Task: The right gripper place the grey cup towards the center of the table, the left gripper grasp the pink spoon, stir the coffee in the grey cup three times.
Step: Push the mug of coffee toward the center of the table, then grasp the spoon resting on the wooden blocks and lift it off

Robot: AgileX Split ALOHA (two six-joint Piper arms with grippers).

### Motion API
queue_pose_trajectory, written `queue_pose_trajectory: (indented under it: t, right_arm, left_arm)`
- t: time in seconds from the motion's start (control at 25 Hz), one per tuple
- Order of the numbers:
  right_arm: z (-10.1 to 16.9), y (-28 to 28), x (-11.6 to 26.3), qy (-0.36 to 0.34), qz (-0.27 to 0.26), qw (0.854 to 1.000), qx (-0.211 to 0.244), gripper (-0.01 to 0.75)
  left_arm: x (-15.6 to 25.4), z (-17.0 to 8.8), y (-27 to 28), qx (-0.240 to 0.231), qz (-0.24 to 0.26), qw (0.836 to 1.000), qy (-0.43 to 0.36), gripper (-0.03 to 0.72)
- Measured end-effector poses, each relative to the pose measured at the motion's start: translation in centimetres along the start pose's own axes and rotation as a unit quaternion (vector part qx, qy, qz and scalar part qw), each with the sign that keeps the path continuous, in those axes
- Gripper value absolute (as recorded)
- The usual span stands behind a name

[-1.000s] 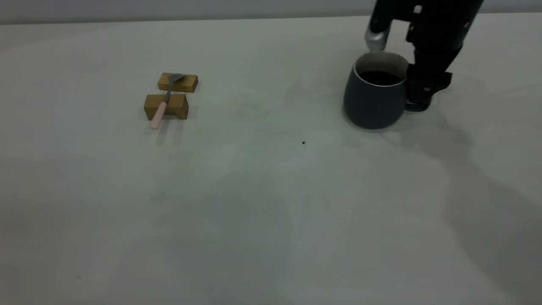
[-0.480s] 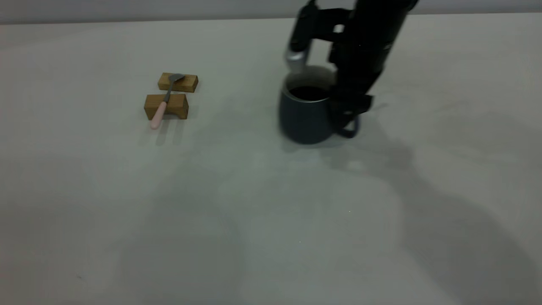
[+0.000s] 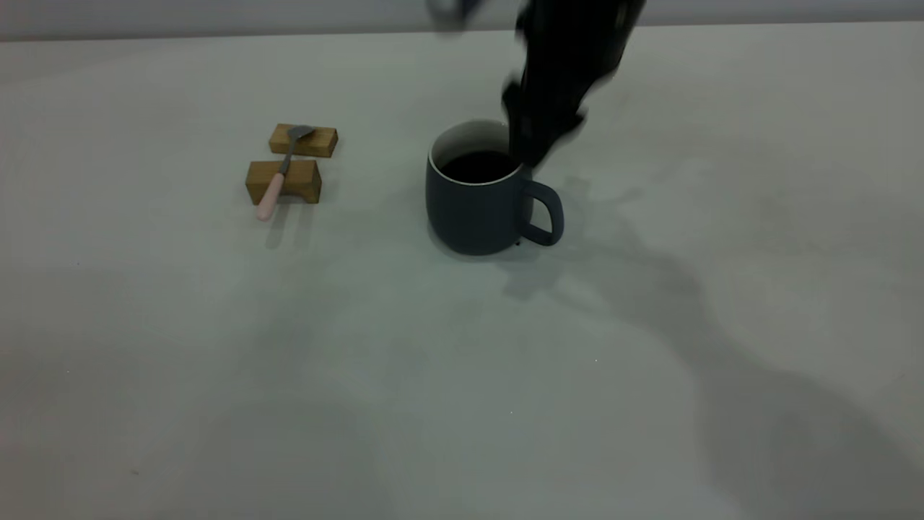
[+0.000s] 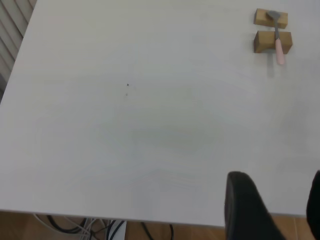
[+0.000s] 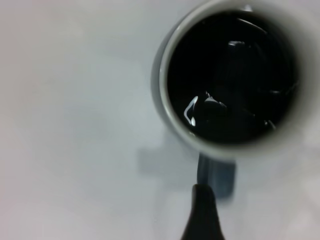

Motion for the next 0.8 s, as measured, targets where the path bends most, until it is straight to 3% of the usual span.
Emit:
queue_pose_trajectory:
  t: [0.32,0.56,0.8]
  right_arm:
    - [2.6,15.7,2.4,-0.135,0.059,0.989,-0.003,0.591]
    - [4.4,24.4,3.8,-0.161,-0.003,0.986,0.033,0.581]
    - [8.2,27.9,9.5,-0.172,-0.022,0.984,0.041,0.595]
  left_arm:
    - [0.0,0.0,0.0,0.0,0.0,1.0,0.0,0.374]
    - [0.0,0.0,0.0,0.0,0.0,1.0,0.0,0.374]
    - [0.0,0.0,0.0,0.0,0.0,1.0,0.0,0.374]
Point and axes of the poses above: a point on each arm's last joint axis where the gripper is mounted, y pointing back along that axis away from the gripper, z along the wrist's bending axis when the last joint is at zero, x = y × z, the point moved 10 cm from there along -y, pointing out along that axis toward the gripper, and after that the axes turned 2 degrees about -y, right-handed, at the moved point
